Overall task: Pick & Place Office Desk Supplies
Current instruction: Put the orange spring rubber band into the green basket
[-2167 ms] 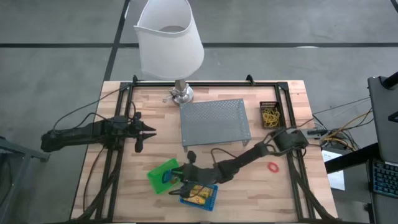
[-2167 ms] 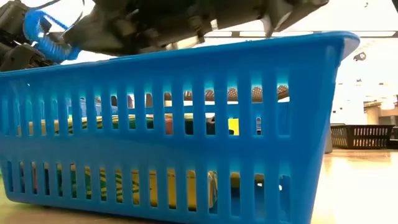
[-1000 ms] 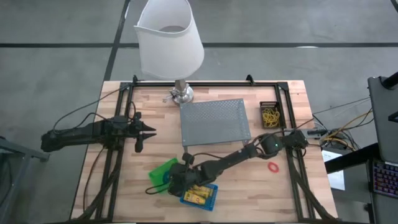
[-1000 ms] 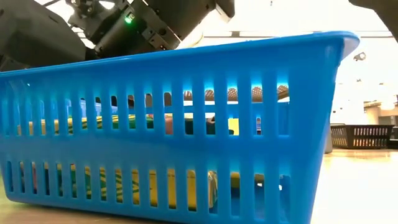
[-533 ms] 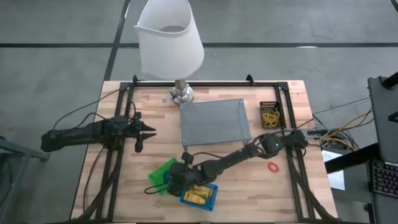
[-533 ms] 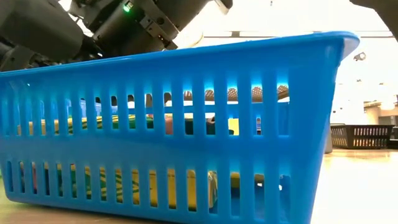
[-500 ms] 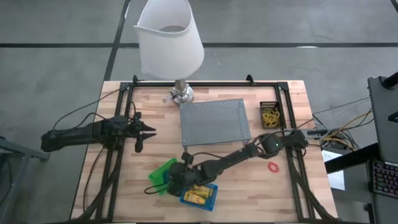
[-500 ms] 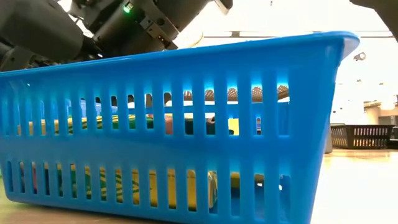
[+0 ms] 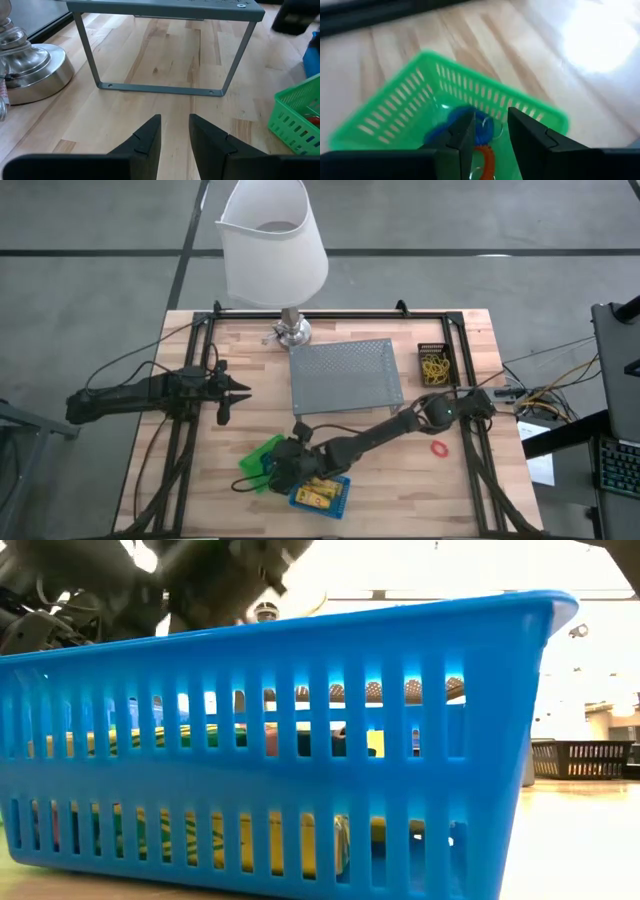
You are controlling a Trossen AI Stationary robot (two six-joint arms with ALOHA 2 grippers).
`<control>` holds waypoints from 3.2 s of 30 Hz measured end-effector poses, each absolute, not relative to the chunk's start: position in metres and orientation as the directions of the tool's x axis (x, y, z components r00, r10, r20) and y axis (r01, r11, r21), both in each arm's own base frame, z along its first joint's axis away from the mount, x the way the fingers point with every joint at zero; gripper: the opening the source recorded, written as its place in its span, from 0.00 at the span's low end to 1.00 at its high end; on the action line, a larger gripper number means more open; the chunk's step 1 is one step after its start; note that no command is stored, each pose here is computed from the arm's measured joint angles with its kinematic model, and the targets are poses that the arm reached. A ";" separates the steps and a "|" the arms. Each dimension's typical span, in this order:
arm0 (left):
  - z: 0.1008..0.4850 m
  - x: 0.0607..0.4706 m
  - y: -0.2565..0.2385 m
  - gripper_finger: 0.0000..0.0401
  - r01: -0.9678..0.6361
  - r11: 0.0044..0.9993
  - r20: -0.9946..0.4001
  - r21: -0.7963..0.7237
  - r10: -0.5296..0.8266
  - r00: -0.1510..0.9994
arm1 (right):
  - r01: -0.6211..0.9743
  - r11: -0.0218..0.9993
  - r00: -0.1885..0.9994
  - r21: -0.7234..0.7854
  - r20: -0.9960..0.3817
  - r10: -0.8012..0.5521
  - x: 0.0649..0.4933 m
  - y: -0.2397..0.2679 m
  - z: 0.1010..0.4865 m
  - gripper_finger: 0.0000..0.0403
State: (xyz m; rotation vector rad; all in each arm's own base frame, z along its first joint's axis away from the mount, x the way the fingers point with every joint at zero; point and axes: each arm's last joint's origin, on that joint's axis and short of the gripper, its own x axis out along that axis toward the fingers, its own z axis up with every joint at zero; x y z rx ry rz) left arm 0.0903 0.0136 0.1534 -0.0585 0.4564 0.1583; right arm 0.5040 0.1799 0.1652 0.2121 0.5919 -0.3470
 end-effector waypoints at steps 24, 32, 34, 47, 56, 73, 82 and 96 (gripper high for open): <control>0.154 0.090 0.014 0.26 -0.165 0.986 -0.443 -0.021 0.139 0.886 | 0.824 0.565 0.309 0.038 -0.866 -0.392 0.348 0.180 0.298 0.26; 0.153 0.090 0.014 0.26 -0.165 0.986 -0.443 -0.021 0.139 0.886 | 0.924 0.381 0.145 0.026 -0.946 -0.289 0.304 0.197 0.302 0.28; 0.153 0.090 0.014 0.26 -0.165 0.986 -0.443 -0.021 0.139 0.886 | 0.954 0.298 0.099 0.015 -0.958 -0.268 0.291 0.198 0.296 0.28; 0.153 0.091 0.014 0.26 -0.166 0.986 -0.450 -0.021 0.139 0.882 | 0.948 0.196 -0.190 -0.251 -0.939 -0.287 0.220 0.190 0.243 0.28; 0.153 0.091 0.014 0.26 -0.165 0.986 -0.449 -0.021 0.139 0.883 | 0.965 0.196 -0.133 -0.172 -0.972 -0.195 0.190 0.177 0.218 0.28; 0.153 0.091 0.014 0.26 -0.165 0.986 -0.449 -0.021 0.138 0.883 | 0.968 0.224 -0.085 -0.110 -0.989 -0.120 0.154 0.150 0.163 0.27; 0.153 0.091 0.014 0.26 -0.165 0.986 -0.449 -0.021 0.139 0.883 | 0.969 0.218 -0.093 -0.120 -0.987 -0.129 0.149 0.144 0.151 0.23; 0.153 0.091 0.014 0.26 -0.165 0.986 -0.449 -0.021 0.138 0.883 | 0.972 0.210 -0.069 -0.102 -0.985 -0.157 0.146 0.140 0.140 0.20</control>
